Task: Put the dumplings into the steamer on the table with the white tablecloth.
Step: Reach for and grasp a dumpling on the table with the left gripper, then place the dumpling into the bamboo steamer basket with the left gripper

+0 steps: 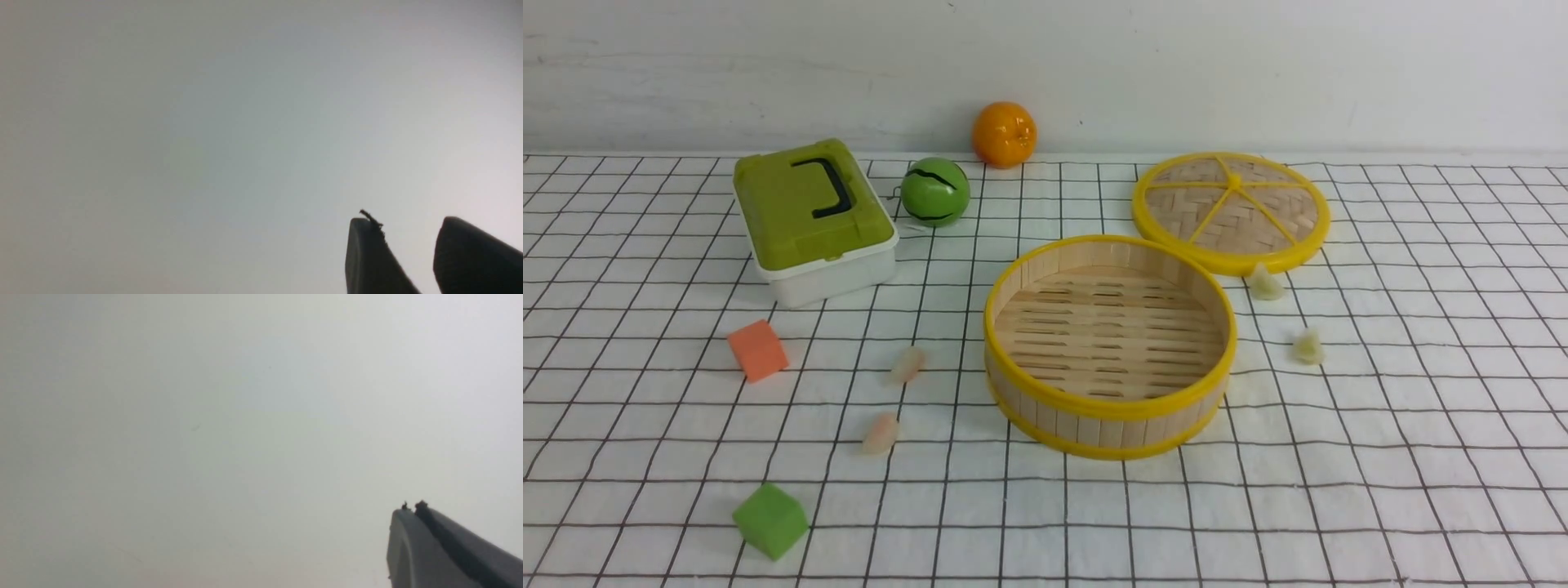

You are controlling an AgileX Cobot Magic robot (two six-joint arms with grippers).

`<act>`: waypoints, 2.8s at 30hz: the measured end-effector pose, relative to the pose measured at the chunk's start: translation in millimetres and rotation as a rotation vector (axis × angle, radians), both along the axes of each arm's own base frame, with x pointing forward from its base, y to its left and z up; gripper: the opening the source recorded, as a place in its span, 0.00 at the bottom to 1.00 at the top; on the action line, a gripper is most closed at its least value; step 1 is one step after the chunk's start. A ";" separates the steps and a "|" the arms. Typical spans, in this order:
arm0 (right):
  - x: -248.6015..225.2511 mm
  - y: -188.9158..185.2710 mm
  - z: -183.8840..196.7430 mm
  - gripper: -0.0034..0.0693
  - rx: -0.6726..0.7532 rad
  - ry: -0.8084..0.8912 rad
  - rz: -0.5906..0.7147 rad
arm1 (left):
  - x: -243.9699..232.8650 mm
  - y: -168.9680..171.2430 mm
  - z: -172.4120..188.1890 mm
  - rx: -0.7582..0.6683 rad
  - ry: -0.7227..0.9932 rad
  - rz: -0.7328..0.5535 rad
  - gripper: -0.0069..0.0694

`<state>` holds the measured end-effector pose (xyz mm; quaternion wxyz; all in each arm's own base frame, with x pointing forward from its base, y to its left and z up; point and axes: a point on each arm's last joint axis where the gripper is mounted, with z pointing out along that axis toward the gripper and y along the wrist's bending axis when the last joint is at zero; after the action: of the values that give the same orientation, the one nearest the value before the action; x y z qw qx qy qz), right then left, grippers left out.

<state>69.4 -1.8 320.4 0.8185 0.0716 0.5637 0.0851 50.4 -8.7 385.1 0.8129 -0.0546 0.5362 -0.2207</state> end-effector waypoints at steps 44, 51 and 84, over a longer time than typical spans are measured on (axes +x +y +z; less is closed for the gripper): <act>74.4 26.8 -71.2 0.05 -0.096 1.147 0.326 | 311.9 -121.3 -200.9 0.742 1.484 -0.298 0.55; 74.5 27.0 -71.0 0.06 -0.091 1.145 0.327 | 316.9 -120.5 -220.4 0.791 1.507 -0.285 0.39; 76.2 26.4 -71.8 0.07 -0.072 1.118 0.314 | 402.9 -234.0 -171.1 0.404 1.361 -0.296 0.34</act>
<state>145.6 24.7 248.5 0.3760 -0.0068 0.9166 0.1354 453.3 -242.8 214.0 0.2547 0.0443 0.9555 -0.1423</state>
